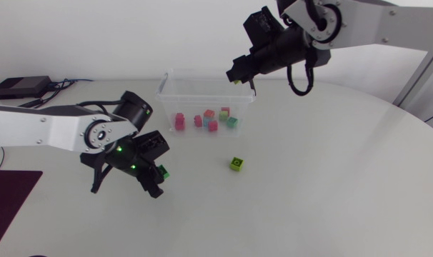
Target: Pick up the duplo bricks and place them in the container
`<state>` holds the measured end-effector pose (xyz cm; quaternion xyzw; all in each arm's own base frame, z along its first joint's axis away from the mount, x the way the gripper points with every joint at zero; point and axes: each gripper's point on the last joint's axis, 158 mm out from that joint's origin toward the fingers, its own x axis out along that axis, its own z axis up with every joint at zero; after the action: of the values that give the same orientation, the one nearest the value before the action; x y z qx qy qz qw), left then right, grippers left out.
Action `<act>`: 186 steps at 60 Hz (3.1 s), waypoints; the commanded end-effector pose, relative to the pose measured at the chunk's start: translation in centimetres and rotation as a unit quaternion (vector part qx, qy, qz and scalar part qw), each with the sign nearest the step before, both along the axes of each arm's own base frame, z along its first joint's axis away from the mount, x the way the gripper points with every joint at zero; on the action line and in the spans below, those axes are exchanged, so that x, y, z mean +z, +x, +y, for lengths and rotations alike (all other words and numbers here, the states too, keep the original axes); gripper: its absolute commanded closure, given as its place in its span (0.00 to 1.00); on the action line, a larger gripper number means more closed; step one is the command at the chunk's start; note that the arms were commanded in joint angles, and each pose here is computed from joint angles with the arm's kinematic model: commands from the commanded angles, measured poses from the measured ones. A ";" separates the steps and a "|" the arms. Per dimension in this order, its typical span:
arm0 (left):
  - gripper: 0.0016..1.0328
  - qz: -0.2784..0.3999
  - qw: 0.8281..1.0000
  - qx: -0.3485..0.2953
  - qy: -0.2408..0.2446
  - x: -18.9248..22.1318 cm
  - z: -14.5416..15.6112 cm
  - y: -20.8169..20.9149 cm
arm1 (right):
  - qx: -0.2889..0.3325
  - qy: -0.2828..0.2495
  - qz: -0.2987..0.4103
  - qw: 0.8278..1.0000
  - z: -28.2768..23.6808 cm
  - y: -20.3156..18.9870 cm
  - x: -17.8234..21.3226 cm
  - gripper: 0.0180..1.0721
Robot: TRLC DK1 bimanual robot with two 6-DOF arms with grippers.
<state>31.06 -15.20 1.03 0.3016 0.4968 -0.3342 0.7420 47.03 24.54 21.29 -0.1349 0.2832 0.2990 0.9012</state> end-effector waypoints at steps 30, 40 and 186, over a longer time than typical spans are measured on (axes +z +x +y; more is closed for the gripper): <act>0.84 -0.150 0.983 0.025 -0.103 14.2 -2.1 5.0 | -0.049 -0.013 0.034 0.998 1.9 8.3 -6.4 0.08; 0.84 -0.193 0.968 0.055 -0.150 16.4 -3.3 9.9 | -0.043 -0.022 0.033 0.998 0.8 5.8 -5.1 0.07; 0.04 -0.368 0.874 0.264 -0.174 19.1 12.3 3.6 | 0.211 -0.315 0.241 0.893 -2.9 -10.3 -21.8 0.80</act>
<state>35.40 -4.02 20.69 0.1420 0.1884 -0.0959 0.9670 37.17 21.45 -2.68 -0.3872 0.5593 0.3961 0.6167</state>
